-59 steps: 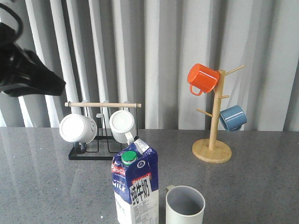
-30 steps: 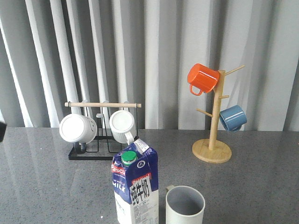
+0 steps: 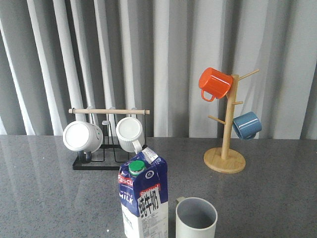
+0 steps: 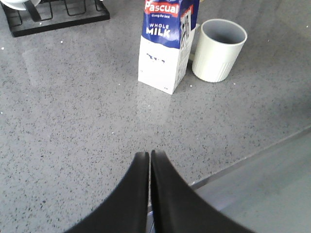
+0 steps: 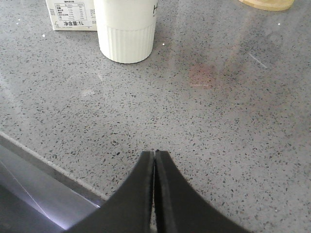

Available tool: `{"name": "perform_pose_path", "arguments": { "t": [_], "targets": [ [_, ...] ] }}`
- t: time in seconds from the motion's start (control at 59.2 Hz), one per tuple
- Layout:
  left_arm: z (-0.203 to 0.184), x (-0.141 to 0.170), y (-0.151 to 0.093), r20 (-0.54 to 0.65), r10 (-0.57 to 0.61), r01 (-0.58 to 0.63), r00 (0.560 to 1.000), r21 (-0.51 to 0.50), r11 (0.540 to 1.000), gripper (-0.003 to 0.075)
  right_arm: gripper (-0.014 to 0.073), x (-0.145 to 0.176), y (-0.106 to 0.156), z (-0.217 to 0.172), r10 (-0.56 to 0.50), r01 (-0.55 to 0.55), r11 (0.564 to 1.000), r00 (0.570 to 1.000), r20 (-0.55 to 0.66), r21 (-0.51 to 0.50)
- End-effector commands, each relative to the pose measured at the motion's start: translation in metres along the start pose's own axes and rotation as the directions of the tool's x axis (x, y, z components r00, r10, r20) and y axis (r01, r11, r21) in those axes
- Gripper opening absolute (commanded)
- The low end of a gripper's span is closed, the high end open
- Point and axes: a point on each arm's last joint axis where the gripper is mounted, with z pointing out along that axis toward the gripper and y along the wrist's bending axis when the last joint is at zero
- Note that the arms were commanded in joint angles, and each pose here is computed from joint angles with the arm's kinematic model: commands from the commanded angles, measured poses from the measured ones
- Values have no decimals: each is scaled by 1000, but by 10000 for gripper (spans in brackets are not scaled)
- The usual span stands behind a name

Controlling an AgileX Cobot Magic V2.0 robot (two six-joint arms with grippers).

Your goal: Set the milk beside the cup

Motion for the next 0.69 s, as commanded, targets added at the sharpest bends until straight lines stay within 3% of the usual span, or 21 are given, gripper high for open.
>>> {"name": "perform_pose_path", "arguments": {
  "t": [0.0, 0.135, 0.22, 0.355, 0.558, 0.676],
  "targets": [
    [-8, -3, -1, 52, 1, -1, 999, -5, 1000, -8, -6, -14, 0, -4, -13, 14, 1000, 996, 86, -10],
    [-11, -6, 0, 102, 22, -20, 995, -19, 1000, -8, -6, -14, 0, -4, -13, 14, 1000, 996, 86, -10],
    [-7, -9, 3, 194, 62, -53, 979, -53, 997, -8, -6, -14, 0, -4, -13, 14, 1000, 996, 86, -10],
    [16, 1, 13, 419, 134, -83, 898, -136, 987, -8, -6, -14, 0, -4, -14, 15, 1000, 996, 86, -9],
    [51, 69, 29, 640, 163, -22, 751, -222, 975, -8, -6, -14, 0, -4, -14, 15, 1000, 996, 86, -9],
    [65, 115, 36, 676, 177, 17, 715, -270, 963, -8, -6, -14, 0, -4, -14, 15, 1000, 996, 86, -9]
  ]
}}
